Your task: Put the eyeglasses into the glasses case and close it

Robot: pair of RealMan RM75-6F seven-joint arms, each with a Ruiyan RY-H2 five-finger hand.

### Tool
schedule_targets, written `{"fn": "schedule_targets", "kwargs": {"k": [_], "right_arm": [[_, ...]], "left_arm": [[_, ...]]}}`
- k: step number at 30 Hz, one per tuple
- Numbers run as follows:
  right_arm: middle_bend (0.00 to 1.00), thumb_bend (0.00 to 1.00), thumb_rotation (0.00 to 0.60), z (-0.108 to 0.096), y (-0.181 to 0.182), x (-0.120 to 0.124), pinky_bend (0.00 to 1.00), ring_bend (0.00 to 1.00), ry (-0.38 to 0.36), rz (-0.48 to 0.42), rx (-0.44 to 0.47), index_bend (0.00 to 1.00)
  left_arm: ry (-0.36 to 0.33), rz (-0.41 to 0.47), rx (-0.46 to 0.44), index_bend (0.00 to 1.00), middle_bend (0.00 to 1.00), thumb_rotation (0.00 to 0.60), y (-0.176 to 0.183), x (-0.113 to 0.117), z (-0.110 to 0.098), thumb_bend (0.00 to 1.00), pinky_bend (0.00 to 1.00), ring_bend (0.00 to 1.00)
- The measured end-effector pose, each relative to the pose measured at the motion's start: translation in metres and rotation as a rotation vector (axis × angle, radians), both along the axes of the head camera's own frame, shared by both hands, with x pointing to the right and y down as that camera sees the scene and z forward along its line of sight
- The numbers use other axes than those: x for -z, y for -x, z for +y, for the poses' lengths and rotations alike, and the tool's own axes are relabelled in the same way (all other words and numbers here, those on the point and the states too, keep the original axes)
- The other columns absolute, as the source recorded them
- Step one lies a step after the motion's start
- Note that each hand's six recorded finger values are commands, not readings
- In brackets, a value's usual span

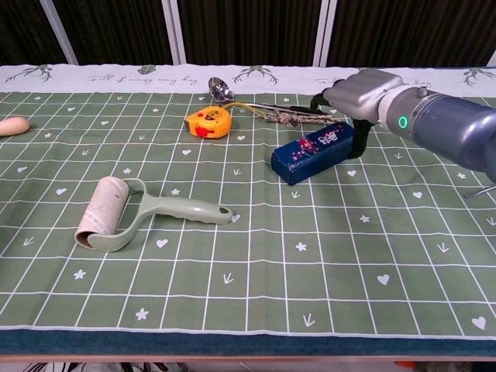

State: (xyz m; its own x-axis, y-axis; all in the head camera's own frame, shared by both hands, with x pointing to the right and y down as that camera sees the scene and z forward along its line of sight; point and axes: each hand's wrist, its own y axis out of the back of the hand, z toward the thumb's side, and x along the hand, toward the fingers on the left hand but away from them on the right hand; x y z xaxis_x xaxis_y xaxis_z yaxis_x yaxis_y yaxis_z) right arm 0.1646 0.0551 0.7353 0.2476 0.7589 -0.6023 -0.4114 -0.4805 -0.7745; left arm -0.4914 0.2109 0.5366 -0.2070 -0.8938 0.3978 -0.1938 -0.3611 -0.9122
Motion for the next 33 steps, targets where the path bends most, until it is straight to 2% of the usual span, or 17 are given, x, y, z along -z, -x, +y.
{"fn": "schedule_targets", "kwargs": {"k": [9, 22, 23, 25, 28, 33], "right_arm": [[0.13, 0.37, 0.6, -0.003, -0.002, -0.009, 0.22, 0.1, 0.008, -0.01, 0.015, 0.35], [0.13, 0.39, 0.6, -0.003, 0.0, -0.014, 0.22, 0.1, 0.006, -0.007, 0.03, 0.45], [0.13, 0.39, 0.6, -0.004, 0.0, -0.013, 0.22, 0.1, 0.004, -0.007, 0.03, 0.44], [0.13, 0.38, 0.6, -0.004, 0.0, -0.013, 0.22, 0.1, -0.001, -0.006, 0.03, 0.36], [0.13, 0.3, 0.6, -0.004, -0.002, -0.012, 0.22, 0.1, -0.003, -0.006, 0.027, 0.17], [0.13, 0.25, 0.6, -0.007, -0.006, -0.007, 0.22, 0.1, -0.023, 0.005, 0.027, 0.04]], "left_arm": [[0.002, -0.002, 0.0, 0.19, 0.0, 0.6, 0.0, 0.0, 0.0, 0.31, 0.0, 0.0], [0.006, -0.002, -0.003, 0.19, 0.0, 0.6, 0.0, -0.001, 0.001, 0.31, 0.0, 0.0], [0.006, -0.001, -0.003, 0.19, 0.0, 0.6, 0.0, -0.001, 0.0, 0.31, 0.0, 0.0], [0.007, -0.001, -0.003, 0.19, 0.0, 0.6, 0.0, -0.001, 0.0, 0.31, 0.0, 0.0], [0.008, -0.001, -0.002, 0.19, 0.0, 0.6, 0.0, -0.001, 0.001, 0.31, 0.0, 0.0], [0.01, -0.003, -0.002, 0.19, 0.0, 0.6, 0.0, -0.001, 0.0, 0.31, 0.0, 0.0]]}}
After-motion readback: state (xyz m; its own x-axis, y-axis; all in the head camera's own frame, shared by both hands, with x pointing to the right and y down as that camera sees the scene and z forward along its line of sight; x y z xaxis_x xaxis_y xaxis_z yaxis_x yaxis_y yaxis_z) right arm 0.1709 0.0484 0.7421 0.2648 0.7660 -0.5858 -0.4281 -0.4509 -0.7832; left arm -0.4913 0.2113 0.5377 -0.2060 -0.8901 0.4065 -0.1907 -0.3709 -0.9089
